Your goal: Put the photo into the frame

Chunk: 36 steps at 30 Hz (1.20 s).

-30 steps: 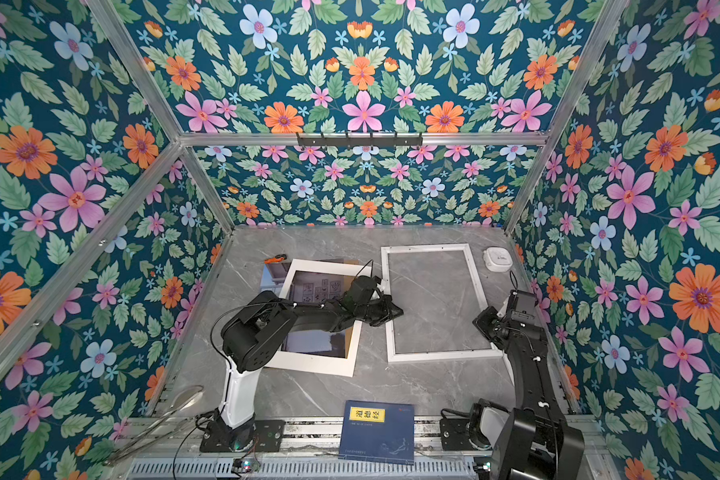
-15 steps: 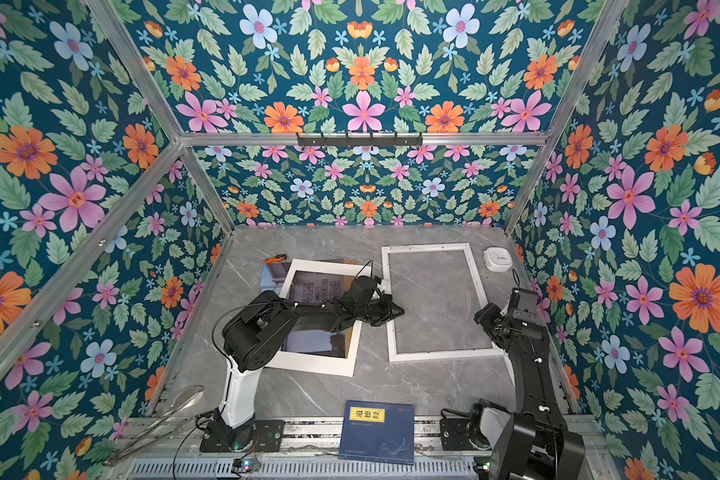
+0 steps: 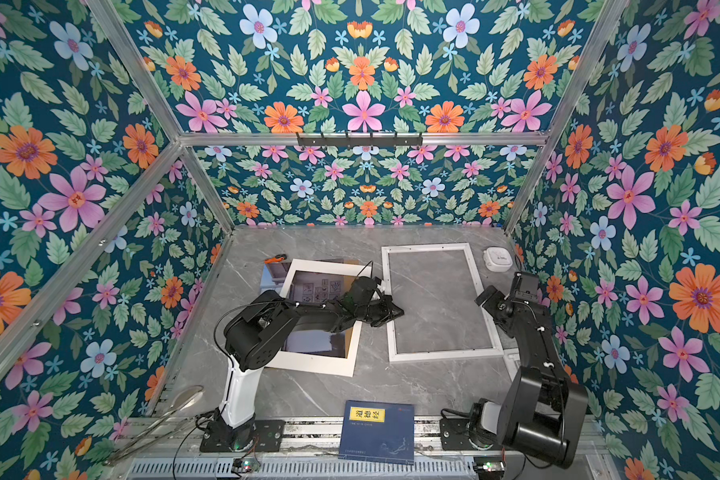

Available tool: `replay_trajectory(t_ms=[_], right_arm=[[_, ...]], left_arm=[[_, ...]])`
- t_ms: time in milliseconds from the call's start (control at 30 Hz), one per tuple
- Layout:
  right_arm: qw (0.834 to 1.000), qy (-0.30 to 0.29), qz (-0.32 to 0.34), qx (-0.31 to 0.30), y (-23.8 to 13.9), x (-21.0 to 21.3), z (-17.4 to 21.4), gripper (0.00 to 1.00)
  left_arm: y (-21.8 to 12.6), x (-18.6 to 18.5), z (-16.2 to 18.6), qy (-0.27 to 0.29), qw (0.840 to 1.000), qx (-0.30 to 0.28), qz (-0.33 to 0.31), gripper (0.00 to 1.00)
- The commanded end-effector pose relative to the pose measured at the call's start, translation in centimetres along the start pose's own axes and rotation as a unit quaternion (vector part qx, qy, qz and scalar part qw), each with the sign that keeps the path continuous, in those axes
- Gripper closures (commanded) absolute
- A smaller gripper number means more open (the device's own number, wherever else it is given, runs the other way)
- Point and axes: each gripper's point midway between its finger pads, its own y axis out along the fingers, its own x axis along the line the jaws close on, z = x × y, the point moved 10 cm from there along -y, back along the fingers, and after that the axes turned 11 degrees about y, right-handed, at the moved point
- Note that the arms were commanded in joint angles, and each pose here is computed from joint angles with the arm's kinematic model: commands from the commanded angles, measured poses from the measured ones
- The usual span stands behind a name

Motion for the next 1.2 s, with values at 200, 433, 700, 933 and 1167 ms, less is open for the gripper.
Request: replay_trajectory(t_ms=[200,433,700,933,1167], right_arm=[[1.0,-0.005,-0.019,0.016,5.1,0.3,-2.2,0.01],[0.998,0.003,-0.035,0.055,6.5,0.1,-1.6,0.01],[0.992,0.017,-0.069,0.102,7.3,0.3,-0.9,0.01],[0.985,0.031,-0.096,0.141,7.5,-0.1,0.5,0.01],[0.971,0.053,-0.13,0.191,7.2,-0.4,2.0,0.04]], left_arm=[[0.2,-0.5,-0.5,0.014,1.0,-0.006,0.001,1.0],[0.1,-0.3,-0.5,0.016,1.0,0.0,-0.007,1.0],[-0.5,0.2,-0.7,0.019,0.999,0.005,-0.026,1.0],[-1.8,0.8,-1.0,0.027,0.999,0.011,-0.042,1.0],[-3.5,1.9,-1.6,0.036,0.998,0.018,-0.047,1.0]])
